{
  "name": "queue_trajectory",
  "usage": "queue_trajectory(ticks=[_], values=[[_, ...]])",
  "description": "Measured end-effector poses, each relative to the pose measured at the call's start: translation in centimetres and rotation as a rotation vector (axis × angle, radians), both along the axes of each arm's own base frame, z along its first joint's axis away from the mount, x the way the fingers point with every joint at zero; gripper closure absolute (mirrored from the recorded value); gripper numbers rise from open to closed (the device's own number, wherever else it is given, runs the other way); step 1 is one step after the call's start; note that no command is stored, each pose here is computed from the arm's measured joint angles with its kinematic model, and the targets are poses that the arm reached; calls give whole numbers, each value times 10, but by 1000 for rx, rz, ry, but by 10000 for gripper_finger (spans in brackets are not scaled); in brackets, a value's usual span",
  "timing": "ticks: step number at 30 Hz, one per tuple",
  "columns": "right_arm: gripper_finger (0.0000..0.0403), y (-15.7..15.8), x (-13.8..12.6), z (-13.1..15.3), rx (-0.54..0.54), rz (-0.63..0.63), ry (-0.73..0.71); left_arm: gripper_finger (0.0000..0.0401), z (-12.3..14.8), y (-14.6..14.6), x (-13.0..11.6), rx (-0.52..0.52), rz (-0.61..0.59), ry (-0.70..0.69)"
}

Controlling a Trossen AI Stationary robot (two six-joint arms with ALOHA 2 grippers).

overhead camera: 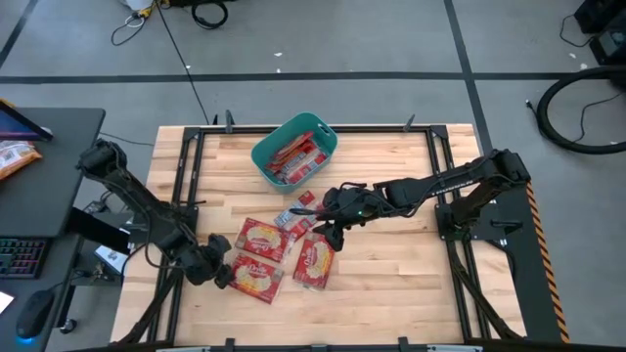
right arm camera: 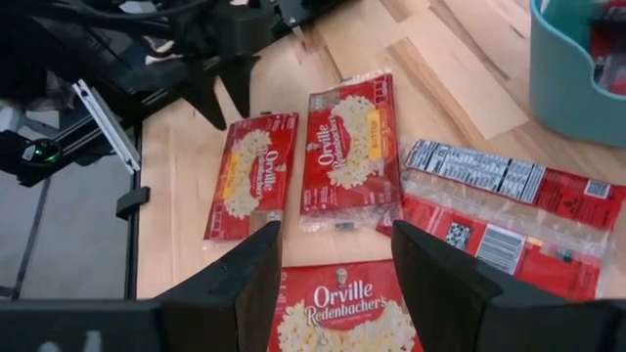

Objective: Sort popcorn bags into baskets
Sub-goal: Move the popcorn bag to the middle left of the table, then put the red popcorn bag into the blue bin

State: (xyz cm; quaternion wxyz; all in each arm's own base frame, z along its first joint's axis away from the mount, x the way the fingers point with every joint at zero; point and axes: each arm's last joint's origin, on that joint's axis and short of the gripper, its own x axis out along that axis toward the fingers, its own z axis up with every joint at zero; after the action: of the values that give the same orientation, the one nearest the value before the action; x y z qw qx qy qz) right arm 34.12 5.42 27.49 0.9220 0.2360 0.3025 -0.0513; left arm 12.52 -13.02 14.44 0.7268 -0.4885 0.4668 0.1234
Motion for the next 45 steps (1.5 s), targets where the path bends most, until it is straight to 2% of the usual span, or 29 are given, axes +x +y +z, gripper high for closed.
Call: queue_trajectory(ticks=[7, 14, 19, 24, 27, 34, 40, 45], values=[[204, 0, 1, 2, 2, 1, -22, 196, -2, 11, 7, 88, -9, -6], [204, 3, 1, 2, -2, 12, -21, 196, -3, 26, 18, 115, 37, 2], [204, 4, 1, 2, -3, 17, -21, 196, -2, 34, 25, 136, -37, 6], [204, 10, 0, 1, -4, 33, -19, 196, 11, 37, 36, 191, -117, -57], [204, 13, 0, -2, -11, 45, 0, 196, 21, 39, 43, 245, -168, -87], [204, 13, -1, -3, -34, 39, 5, 196, 32, 57, 48, 379, -237, -5], [204, 12, -1, -3, -46, 38, 8, 196, 36, 66, 55, 503, -387, -63], [204, 12, -1, -3, -47, 37, 10, 184, 34, 78, 56, 519, -333, -13]])
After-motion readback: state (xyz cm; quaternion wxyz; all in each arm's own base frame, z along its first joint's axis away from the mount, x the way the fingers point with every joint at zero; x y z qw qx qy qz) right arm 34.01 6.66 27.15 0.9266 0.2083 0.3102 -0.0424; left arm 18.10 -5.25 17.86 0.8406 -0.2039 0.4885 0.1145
